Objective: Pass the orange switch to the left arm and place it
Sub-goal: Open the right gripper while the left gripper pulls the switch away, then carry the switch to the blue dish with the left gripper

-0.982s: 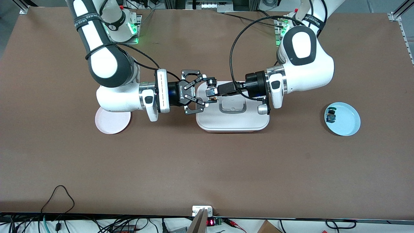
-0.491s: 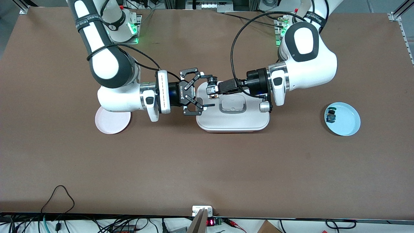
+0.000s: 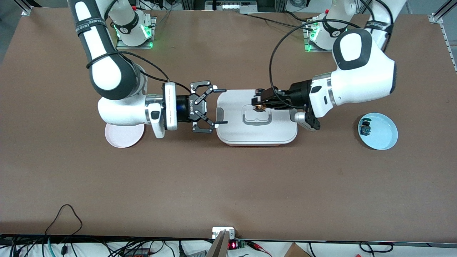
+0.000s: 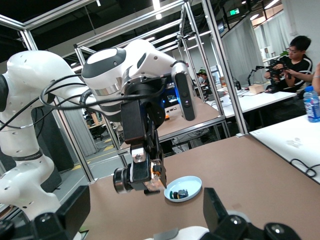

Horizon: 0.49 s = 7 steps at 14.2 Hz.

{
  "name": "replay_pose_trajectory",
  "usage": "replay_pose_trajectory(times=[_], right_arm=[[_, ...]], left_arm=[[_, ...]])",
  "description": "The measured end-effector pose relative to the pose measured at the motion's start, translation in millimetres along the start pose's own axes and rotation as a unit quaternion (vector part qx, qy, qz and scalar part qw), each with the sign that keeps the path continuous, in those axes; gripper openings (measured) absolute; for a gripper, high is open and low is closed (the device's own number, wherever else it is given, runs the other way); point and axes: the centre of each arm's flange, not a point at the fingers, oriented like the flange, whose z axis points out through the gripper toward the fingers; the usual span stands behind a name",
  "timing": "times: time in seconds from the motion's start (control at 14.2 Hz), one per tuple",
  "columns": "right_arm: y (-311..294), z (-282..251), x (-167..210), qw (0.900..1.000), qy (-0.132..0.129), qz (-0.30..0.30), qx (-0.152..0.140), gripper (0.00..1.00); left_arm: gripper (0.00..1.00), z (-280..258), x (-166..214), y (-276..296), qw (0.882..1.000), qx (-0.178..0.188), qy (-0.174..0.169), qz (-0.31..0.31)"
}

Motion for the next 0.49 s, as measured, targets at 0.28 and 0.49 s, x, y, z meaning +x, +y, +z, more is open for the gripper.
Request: replay_pose_trajectory(times=[0.28, 0.49], right_arm=[[5, -43, -4, 1.000, 0.000, 0.009, -0.018, 1.00], [17, -94, -16, 0.999, -0.015, 0.016, -0.027, 1.00]], left_arm=[[0.41, -9, -4, -24, 0.989, 0.083, -0.051, 0.111], [0.41, -43, 2, -70, 0.955, 0.171, -0.099, 0.222]])
